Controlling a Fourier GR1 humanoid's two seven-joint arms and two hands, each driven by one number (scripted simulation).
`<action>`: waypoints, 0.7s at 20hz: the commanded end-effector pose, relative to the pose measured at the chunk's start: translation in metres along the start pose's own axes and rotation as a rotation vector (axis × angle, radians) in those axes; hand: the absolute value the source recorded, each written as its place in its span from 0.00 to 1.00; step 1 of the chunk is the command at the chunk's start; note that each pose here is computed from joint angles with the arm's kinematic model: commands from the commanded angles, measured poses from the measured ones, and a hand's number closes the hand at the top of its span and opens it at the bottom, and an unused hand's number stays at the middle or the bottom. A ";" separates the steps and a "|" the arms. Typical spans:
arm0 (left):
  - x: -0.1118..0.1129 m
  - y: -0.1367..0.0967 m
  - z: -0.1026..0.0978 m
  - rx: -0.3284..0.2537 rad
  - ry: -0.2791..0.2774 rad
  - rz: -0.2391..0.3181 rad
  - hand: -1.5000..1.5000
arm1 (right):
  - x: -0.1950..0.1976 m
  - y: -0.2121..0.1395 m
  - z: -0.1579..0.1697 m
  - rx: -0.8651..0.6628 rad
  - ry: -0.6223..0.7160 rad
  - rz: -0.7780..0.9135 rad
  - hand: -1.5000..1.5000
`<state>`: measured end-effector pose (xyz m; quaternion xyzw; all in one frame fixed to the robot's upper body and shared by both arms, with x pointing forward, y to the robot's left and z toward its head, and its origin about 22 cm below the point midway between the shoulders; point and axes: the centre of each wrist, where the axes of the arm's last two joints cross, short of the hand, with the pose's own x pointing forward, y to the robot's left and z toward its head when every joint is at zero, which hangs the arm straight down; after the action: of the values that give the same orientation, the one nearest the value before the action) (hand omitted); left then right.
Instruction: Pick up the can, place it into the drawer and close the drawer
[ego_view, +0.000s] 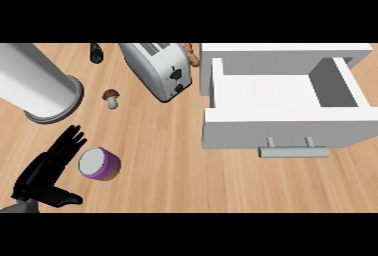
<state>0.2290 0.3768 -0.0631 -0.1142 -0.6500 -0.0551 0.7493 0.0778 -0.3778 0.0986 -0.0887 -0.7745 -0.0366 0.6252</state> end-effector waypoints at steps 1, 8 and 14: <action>-0.028 0.001 0.008 -0.006 0.017 -0.009 0.00 | 0.005 -0.001 0.001 -0.007 -0.007 -0.018 0.00; -0.045 0.006 -0.008 0.011 0.058 0.051 0.00 | 0.010 -0.013 -0.002 0.005 -0.002 -0.011 0.00; -0.076 -0.007 -0.004 -0.020 0.046 0.080 0.00 | 0.006 -0.009 0.019 -0.012 -0.006 -0.015 0.00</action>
<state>0.2309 0.3723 -0.1182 -0.1290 -0.6253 -0.0399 0.7686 0.0691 -0.3815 0.1046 -0.0853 -0.7766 -0.0429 0.6227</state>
